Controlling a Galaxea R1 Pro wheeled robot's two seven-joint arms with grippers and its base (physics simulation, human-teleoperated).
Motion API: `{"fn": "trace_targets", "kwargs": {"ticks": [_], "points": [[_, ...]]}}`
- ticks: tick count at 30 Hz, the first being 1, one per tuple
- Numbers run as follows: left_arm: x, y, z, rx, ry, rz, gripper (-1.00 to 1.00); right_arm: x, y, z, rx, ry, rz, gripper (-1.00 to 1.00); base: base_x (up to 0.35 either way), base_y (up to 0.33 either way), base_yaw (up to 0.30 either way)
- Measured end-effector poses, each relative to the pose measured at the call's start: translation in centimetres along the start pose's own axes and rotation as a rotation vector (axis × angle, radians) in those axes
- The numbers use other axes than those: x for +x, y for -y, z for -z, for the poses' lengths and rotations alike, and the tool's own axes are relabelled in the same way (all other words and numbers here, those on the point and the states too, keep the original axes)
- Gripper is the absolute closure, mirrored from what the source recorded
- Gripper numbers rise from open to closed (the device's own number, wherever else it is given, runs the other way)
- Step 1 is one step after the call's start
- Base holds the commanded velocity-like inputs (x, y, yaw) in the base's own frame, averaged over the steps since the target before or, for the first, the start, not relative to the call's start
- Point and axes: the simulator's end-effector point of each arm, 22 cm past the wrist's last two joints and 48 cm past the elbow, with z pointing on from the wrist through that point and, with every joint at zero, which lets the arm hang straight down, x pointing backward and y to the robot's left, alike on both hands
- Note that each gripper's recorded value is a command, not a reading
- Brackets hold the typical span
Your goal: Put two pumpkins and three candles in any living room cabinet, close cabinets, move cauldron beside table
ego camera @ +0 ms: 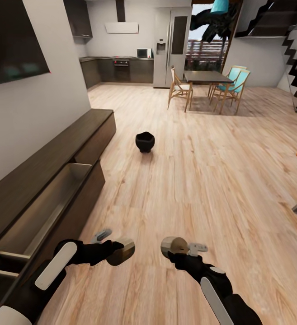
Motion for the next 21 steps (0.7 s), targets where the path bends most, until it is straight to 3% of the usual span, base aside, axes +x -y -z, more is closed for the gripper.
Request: {"fn": "trace_targets", "kwargs": {"ticks": [13,21], "points": [[0.00,-0.01,-0.01,0.000,0.000,0.000,1.00,-0.05,-0.02,0.01,-0.001,0.001,0.000,1.00,0.324,-0.076,0.004],[0.01,-0.02,-0.01,0.000,0.000,0.000,1.00,-0.01,0.01,-0.01,0.001,0.000,0.001,1.00,0.281,-0.217,0.226]]}}
